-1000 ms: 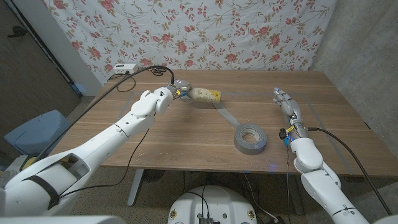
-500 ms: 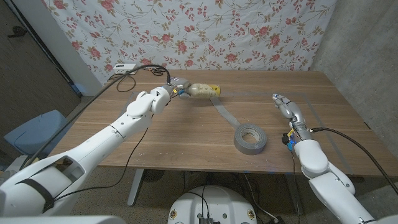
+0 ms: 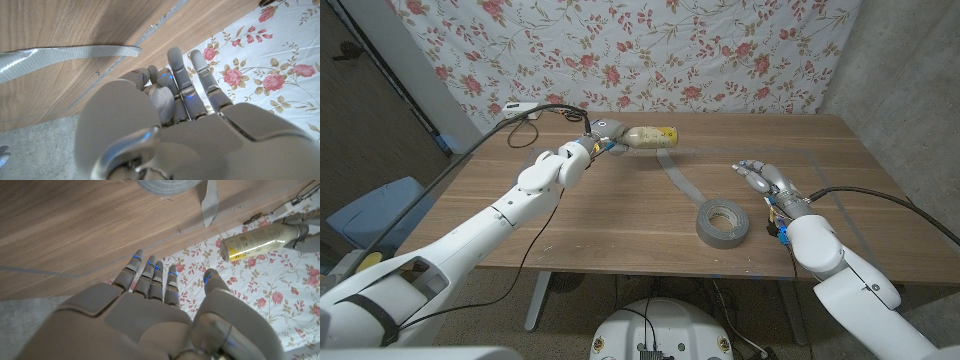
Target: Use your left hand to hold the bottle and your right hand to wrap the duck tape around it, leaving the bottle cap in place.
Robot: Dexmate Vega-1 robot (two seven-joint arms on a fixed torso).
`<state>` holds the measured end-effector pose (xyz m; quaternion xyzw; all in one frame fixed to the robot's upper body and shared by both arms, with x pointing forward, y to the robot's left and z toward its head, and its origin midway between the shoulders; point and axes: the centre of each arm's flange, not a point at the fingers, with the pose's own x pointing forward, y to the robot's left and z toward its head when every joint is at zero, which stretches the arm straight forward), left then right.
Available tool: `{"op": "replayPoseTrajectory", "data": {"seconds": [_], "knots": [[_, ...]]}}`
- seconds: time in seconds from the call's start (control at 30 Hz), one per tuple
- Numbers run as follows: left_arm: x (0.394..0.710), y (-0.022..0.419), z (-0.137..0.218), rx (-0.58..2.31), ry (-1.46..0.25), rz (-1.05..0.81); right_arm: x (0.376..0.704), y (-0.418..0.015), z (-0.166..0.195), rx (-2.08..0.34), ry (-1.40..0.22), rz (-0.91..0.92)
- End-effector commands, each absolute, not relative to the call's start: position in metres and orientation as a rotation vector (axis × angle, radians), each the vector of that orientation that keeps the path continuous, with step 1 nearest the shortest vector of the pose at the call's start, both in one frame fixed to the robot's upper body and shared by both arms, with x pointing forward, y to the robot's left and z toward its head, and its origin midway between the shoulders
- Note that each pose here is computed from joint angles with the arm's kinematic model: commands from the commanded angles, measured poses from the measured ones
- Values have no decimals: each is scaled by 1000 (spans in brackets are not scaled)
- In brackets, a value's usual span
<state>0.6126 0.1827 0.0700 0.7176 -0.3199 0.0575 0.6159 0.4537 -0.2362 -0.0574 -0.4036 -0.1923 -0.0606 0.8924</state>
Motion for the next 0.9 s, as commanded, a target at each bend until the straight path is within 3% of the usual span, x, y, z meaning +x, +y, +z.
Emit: {"op": "replayPoseTrajectory", "data": {"seconds": [0.03,0.63,0.9], "knots": [[602,182,74,1619,-787,147,437,-262,-85,-1032,51,-284],[592,178,75,1621,-814,159,430,-262,-97,-1116,197,-265],[591,177,74,1652,-793,181,433,-255,-100,-1077,165,-177]]}}
